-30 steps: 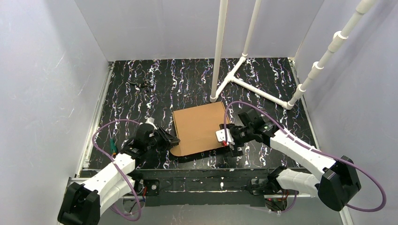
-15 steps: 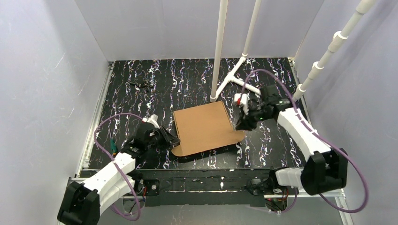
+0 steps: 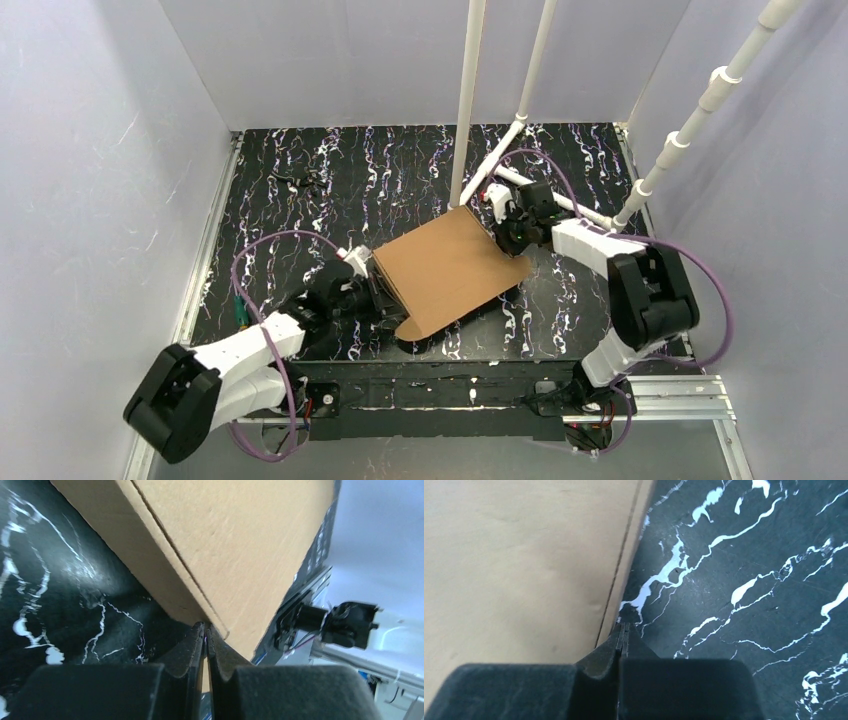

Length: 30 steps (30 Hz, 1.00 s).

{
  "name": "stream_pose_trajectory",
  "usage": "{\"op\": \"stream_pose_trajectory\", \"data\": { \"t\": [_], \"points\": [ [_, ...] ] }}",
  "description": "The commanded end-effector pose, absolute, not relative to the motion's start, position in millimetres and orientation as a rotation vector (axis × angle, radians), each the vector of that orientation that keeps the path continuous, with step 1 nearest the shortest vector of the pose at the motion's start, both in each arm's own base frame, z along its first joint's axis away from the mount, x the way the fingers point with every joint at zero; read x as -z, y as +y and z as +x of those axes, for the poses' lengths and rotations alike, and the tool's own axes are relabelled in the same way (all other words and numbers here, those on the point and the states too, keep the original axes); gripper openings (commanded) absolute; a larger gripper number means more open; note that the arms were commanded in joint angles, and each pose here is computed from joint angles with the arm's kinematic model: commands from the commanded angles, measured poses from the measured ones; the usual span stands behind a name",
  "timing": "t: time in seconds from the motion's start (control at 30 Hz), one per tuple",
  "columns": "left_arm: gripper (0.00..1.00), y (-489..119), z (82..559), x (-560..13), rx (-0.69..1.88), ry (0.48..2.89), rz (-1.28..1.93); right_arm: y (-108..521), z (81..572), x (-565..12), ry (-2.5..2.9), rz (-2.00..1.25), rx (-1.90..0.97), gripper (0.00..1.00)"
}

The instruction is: Fold the paper box

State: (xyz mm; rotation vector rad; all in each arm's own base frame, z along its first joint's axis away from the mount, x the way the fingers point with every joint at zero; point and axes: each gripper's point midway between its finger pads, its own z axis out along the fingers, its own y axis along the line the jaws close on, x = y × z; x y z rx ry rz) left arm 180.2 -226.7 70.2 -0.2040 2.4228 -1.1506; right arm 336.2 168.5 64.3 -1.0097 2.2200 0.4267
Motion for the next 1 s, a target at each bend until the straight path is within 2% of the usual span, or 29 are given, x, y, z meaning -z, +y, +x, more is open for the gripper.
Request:
{"op": "stream_pose_trajectory", "data": {
  "t": [0.0, 0.17, 0.27, 0.37, 0.43, 0.53, 0.57, 0.63, 0.67, 0.77, 0.87, 0.97],
  "points": [
    [0.05, -246, 160, -57, 1.173, 2.522, -0.078, 177, 370, -62, 2.182, -0.957, -0.367, 0.03],
    [0.05, -271, 153, -67, 1.240, 2.522, 0.044, 186, 347, -64, 2.092, -1.093, -0.465, 0.07],
    [0.06, -285, 152, -88, 1.313, 2.476, 0.144, 147, 383, -92, 2.110, -0.916, -0.214, 0.26],
    [0.08, -287, 154, -121, 1.348, 2.359, 0.252, 94, 411, -145, 2.058, -0.690, -0.159, 0.40],
    [0.16, -277, 157, -139, 1.271, 2.308, 0.308, 85, 403, -169, 2.006, -0.698, -0.175, 0.52],
    [0.25, -248, 171, -155, 1.036, 2.290, 0.344, 103, 359, -176, 1.973, -0.805, -0.342, 0.66],
    [0.31, -238, 178, -160, 0.967, 2.277, 0.338, 111, 343, -177, 1.969, -0.816, -0.419, 0.75],
    [0.49, -218, 197, -164, 0.825, 2.268, 0.285, 124, 313, -177, 1.983, -0.774, -0.584, 0.83],
    [0.55, -206, 209, -161, 0.749, 2.273, 0.244, 131, 298, -175, 2.005, -0.723, -0.688, 0.87],
    [0.58, -181, 247, -152, 0.667, 2.288, 0.089, 137, 270, -162, 2.096, -0.511, -0.919, 0.97],
    [0.59, -176, 277, -137, 0.755, 2.269, -0.048, 124, 257, -158, 2.106, -0.306, -1.103, 0.98],
    [0.63, -193, 296, -138, 0.896, 2.241, -0.043, 129, 243, -149, 2.126, -0.191, -1.251, 0.98]
  ]
}}
